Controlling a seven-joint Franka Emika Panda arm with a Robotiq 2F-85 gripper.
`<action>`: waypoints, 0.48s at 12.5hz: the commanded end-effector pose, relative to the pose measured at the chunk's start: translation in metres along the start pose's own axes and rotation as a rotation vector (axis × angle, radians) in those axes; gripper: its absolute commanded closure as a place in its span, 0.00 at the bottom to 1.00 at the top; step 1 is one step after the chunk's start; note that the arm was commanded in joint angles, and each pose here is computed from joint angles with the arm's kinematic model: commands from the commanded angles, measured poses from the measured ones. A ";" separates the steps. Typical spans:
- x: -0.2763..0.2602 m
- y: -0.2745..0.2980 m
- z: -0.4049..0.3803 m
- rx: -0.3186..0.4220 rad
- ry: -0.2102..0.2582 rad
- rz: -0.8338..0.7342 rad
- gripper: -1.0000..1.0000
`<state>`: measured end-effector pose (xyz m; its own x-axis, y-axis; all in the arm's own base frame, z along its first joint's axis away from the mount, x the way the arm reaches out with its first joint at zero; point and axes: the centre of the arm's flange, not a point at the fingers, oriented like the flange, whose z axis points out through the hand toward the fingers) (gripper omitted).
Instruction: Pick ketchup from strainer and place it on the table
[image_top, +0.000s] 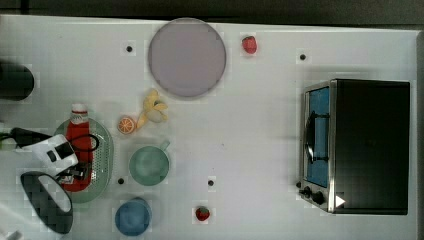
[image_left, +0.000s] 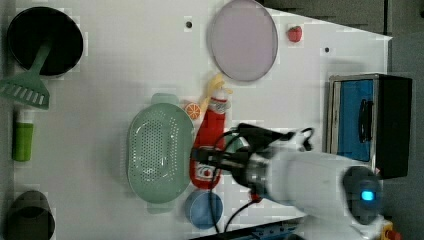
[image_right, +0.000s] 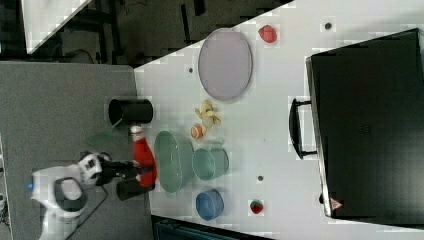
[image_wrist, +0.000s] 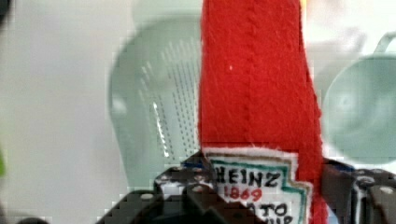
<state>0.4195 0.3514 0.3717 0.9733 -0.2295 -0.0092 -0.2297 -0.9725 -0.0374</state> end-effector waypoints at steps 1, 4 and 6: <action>0.068 0.054 -0.012 -0.019 -0.041 -0.028 0.37; 0.130 0.132 -0.023 -0.021 -0.020 0.011 0.37; 0.160 0.187 -0.021 -0.027 -0.024 0.049 0.37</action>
<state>0.5097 0.2029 0.3892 0.9654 -0.2598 -0.0214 -0.2600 -0.9656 -0.0057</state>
